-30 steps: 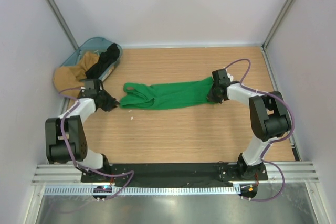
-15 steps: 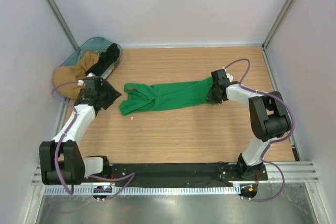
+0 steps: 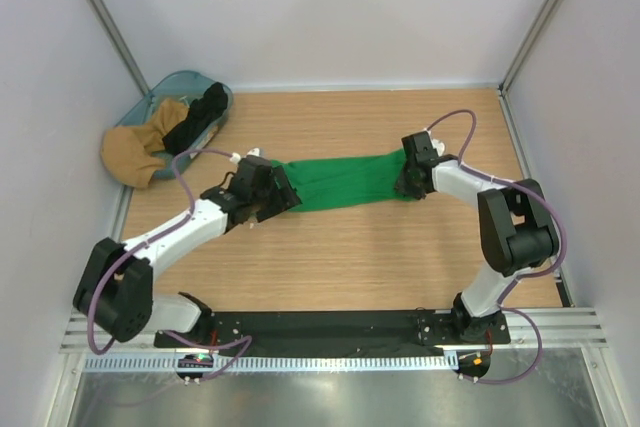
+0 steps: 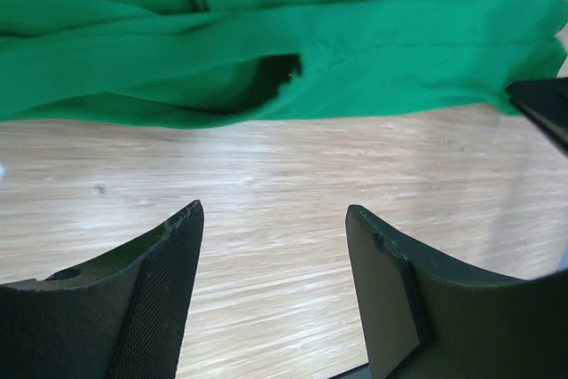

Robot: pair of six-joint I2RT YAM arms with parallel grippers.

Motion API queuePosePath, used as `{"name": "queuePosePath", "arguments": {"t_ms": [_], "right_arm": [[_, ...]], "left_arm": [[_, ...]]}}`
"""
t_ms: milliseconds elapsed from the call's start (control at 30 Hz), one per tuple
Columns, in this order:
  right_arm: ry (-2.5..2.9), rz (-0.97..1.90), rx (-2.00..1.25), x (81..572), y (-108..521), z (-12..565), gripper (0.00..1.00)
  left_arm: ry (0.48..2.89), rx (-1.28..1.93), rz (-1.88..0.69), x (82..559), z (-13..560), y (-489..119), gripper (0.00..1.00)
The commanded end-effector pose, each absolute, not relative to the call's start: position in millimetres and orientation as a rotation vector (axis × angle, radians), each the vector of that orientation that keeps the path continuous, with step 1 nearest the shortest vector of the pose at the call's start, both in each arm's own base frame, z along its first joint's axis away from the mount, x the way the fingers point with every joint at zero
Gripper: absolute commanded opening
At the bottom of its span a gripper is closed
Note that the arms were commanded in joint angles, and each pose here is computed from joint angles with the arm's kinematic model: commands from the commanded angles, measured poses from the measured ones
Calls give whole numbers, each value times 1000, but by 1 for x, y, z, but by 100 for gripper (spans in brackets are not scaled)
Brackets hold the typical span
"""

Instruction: Fold and stack the tank tops

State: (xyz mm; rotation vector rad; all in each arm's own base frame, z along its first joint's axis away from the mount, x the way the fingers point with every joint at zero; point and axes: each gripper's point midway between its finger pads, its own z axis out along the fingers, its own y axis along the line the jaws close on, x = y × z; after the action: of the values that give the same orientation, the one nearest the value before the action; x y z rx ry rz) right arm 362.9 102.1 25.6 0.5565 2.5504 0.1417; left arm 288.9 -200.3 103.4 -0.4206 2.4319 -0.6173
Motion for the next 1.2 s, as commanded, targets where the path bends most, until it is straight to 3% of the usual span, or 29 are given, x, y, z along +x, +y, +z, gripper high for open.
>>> {"name": "queuePosePath", "arguments": {"t_ms": [0,300,500,700,867,967,1000,1100,1167], "right_arm": [[2462,105,524,373,94,60,36],[2392,-14,485,401,76,87,46],[2430,-59,441,422,74,80,63],[2517,-76,421,434,81,53,65],[2566,-70,437,432,85,34,54],[2587,-38,443,425,90,30,38],[2600,-37,450,418,89,25,27],[2617,-66,476,395,86,23,8],[2633,-50,471,373,92,22,8]], "left_arm": [[2369,-392,-725,311,123,-237,66],[2392,-351,-733,347,114,-268,54],[2469,-420,-594,378,70,-247,37],[2491,-469,-514,397,48,-220,27],[2523,-454,-466,404,38,-212,26],[2539,-429,-425,410,36,-211,26],[2542,-413,-413,415,35,-211,26],[2552,-400,-386,423,34,-211,25],[2555,-381,-369,432,32,-213,25]]}}
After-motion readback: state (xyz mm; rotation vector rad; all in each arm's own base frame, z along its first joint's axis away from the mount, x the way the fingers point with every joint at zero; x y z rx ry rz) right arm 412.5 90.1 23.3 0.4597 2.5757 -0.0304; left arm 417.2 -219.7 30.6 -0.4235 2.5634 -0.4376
